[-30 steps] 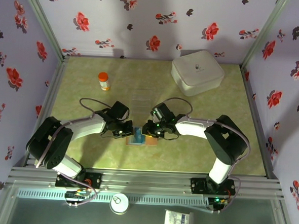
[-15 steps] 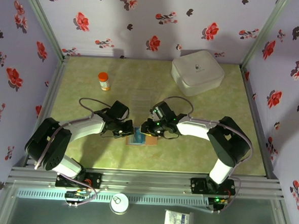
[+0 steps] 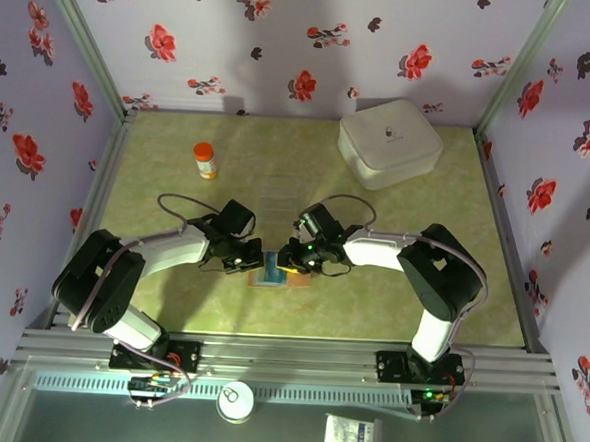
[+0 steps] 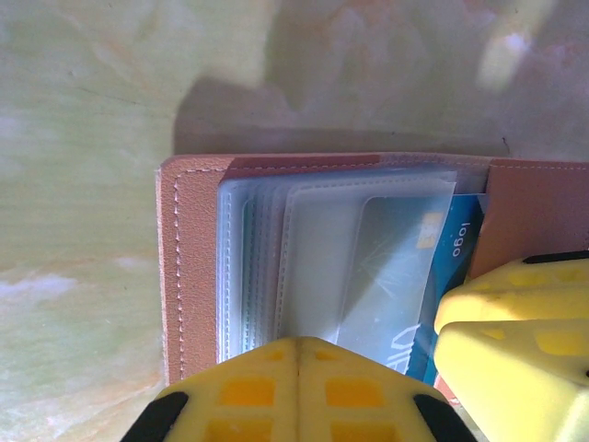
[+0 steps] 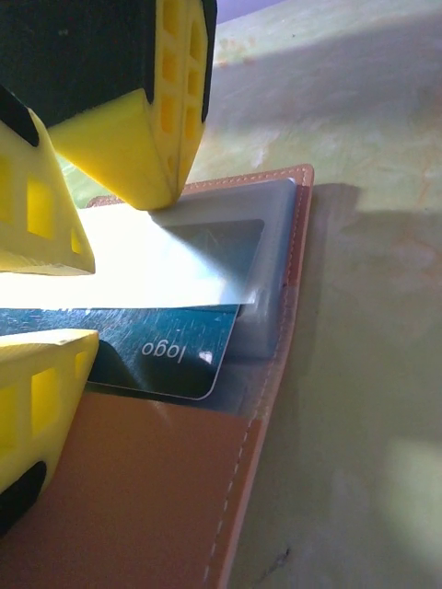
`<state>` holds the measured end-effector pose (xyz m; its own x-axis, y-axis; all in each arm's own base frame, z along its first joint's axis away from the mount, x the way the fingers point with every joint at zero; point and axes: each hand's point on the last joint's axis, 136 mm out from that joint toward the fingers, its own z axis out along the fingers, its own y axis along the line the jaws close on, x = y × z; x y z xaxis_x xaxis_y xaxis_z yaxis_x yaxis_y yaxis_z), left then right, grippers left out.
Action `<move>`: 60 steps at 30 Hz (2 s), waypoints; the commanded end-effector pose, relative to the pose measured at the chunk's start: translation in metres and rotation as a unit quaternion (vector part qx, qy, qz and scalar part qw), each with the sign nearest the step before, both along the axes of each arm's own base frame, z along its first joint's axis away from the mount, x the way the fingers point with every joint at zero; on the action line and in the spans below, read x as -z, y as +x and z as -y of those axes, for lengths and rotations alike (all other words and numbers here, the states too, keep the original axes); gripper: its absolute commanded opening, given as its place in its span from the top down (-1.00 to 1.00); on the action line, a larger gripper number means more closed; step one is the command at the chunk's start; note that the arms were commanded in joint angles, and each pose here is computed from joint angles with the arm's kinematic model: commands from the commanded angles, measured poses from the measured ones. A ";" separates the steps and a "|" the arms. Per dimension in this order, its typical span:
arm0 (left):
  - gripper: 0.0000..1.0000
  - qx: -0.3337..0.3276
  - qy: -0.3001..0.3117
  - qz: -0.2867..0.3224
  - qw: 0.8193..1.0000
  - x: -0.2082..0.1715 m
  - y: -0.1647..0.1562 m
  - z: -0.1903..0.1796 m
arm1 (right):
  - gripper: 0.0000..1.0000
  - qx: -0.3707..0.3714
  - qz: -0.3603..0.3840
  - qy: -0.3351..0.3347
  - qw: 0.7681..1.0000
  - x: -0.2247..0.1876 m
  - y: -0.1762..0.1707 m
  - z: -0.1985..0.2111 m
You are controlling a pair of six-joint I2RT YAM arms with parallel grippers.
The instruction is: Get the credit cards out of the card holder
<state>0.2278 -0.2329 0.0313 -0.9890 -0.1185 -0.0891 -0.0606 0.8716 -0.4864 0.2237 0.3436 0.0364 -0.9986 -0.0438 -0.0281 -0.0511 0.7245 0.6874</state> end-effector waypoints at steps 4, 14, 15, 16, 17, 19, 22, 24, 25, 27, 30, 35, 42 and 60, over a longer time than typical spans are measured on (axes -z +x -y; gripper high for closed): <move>1.00 0.006 0.014 -0.004 1.000 0.004 -0.002 -0.005 | 0.53 0.004 0.020 -0.021 1.000 -0.009 0.006 0.009; 1.00 0.007 -0.011 0.016 1.000 -0.021 0.004 0.004 | 0.48 0.013 0.035 -0.001 0.999 -0.026 0.004 0.011; 1.00 0.009 -0.014 0.018 1.000 -0.023 0.004 0.005 | 0.48 0.014 0.034 -0.004 0.999 -0.025 0.004 0.013; 1.00 0.011 -0.017 0.019 1.000 -0.025 0.004 0.008 | 0.48 0.014 0.033 -0.005 0.999 -0.023 0.004 0.013; 1.00 0.012 -0.018 0.018 1.000 -0.025 0.004 0.010 | 0.48 0.014 0.032 -0.007 0.999 -0.022 0.003 0.014; 1.00 0.019 -0.020 0.016 0.999 -0.026 0.003 0.016 | 0.48 0.014 0.028 -0.010 0.999 -0.018 0.002 0.015; 1.00 0.027 -0.016 0.011 0.999 -0.021 0.001 0.021 | 0.49 0.016 0.024 -0.012 1.000 -0.014 0.002 0.015; 1.00 0.029 -0.012 0.008 0.999 -0.017 0.001 0.022 | 0.49 0.017 0.022 -0.014 1.000 -0.011 0.002 0.016; 1.00 0.028 -0.010 0.006 1.000 -0.014 0.001 0.021 | 0.49 0.017 0.021 -0.015 1.000 -0.010 0.002 0.016; 1.00 0.029 -0.006 0.003 1.000 -0.009 0.000 0.020 | 0.49 0.018 0.019 -0.016 1.000 -0.008 0.003 0.017; 1.00 0.030 0.001 -0.002 1.000 -0.004 -0.001 0.019 | 0.50 0.020 0.016 -0.019 0.999 -0.005 0.003 0.020; 1.00 0.027 0.021 -0.007 0.999 0.006 -0.003 0.012 | 0.50 0.021 0.008 -0.017 1.000 0.002 0.002 0.021; 1.00 0.024 0.029 -0.011 0.999 0.010 -0.006 0.007 | 0.51 0.019 -0.003 -0.003 1.000 0.011 0.001 0.018; 1.00 0.023 0.031 -0.012 0.999 0.010 -0.006 0.006 | 0.65 0.022 -0.011 0.041 0.999 0.012 0.003 0.010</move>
<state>0.2283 -0.2472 0.0303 -0.9932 -0.0833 -0.0812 -0.0354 0.8814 -0.4711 0.2275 0.3356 0.0295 -0.9996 -0.0051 -0.0289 -0.0249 0.6722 0.7399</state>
